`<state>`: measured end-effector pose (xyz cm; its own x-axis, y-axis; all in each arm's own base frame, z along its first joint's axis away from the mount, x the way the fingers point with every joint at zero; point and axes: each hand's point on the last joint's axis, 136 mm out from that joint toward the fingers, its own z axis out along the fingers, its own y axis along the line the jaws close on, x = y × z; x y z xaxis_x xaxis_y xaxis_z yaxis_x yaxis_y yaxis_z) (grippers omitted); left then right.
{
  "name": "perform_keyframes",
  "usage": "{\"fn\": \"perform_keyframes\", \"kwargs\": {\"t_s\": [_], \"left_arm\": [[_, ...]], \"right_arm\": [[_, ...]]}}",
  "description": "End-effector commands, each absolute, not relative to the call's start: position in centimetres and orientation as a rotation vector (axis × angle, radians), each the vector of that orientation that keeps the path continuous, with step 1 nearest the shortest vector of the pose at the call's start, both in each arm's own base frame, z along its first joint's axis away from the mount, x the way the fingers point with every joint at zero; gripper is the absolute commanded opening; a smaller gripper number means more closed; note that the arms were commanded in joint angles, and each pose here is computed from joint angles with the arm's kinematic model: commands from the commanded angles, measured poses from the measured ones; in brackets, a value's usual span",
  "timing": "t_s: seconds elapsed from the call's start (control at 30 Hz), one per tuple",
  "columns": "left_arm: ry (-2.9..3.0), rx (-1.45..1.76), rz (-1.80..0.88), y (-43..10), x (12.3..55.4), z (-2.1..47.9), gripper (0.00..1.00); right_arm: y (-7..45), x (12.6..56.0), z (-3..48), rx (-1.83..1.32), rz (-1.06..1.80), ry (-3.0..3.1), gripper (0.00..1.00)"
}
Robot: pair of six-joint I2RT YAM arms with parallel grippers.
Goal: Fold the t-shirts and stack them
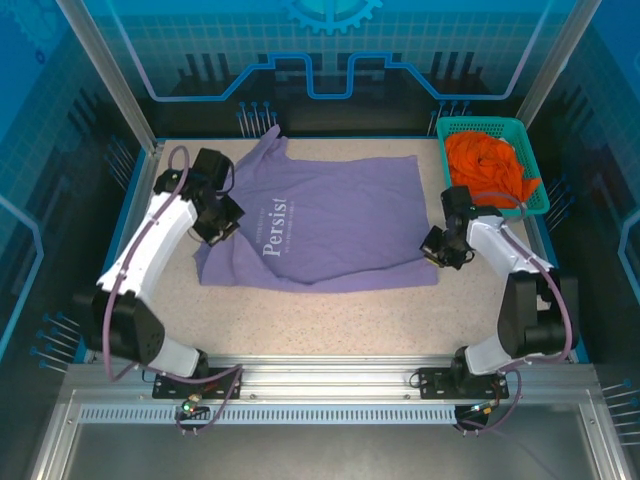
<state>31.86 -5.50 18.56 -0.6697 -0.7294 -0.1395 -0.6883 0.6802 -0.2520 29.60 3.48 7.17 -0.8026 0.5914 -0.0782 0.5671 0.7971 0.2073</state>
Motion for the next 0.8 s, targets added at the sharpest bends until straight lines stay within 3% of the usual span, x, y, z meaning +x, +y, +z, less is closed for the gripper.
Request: {"fn": "perform_keyframes", "kwargs": {"t_s": [0.0,0.23,0.3,0.37,0.4,0.53,0.67,0.77], "left_arm": [[2.691,-1.098,-0.302,-5.7,35.1,18.0,0.00],[2.801,-1.144,-0.223,-5.0,40.1,13.8,0.00],[2.813,-1.130,-0.203,-4.8,41.4,13.2,0.12],[2.812,-1.137,-0.182,-4.3,42.5,13.2,0.36],[2.808,-1.137,-0.185,-4.0,43.1,13.4,0.48],[2.742,-1.120,-0.166,-2.4,43.8,16.5,0.60],[2.669,-1.132,-0.163,-1.7,41.2,18.6,0.62],[2.618,-1.184,-0.311,-3.1,38.3,17.4,0.45]], "right_arm": [[2.7,31.4,6.9,0.950,0.286,2.827,0.00],[1.8,32.3,4.9,1.059,0.328,2.841,0.00],[1.7,32.4,4.5,1.080,0.348,2.843,0.00],[1.5,32.6,4.4,1.092,0.363,2.843,0.03],[1.3,32.7,4.4,1.102,0.370,2.838,0.09],[0.1,32.3,5.4,1.158,0.403,2.766,0.28],[-0.5,31.8,7.4,1.133,0.436,2.662,0.47],[1.3,31.8,9.0,1.016,0.556,2.581,0.51]]}}
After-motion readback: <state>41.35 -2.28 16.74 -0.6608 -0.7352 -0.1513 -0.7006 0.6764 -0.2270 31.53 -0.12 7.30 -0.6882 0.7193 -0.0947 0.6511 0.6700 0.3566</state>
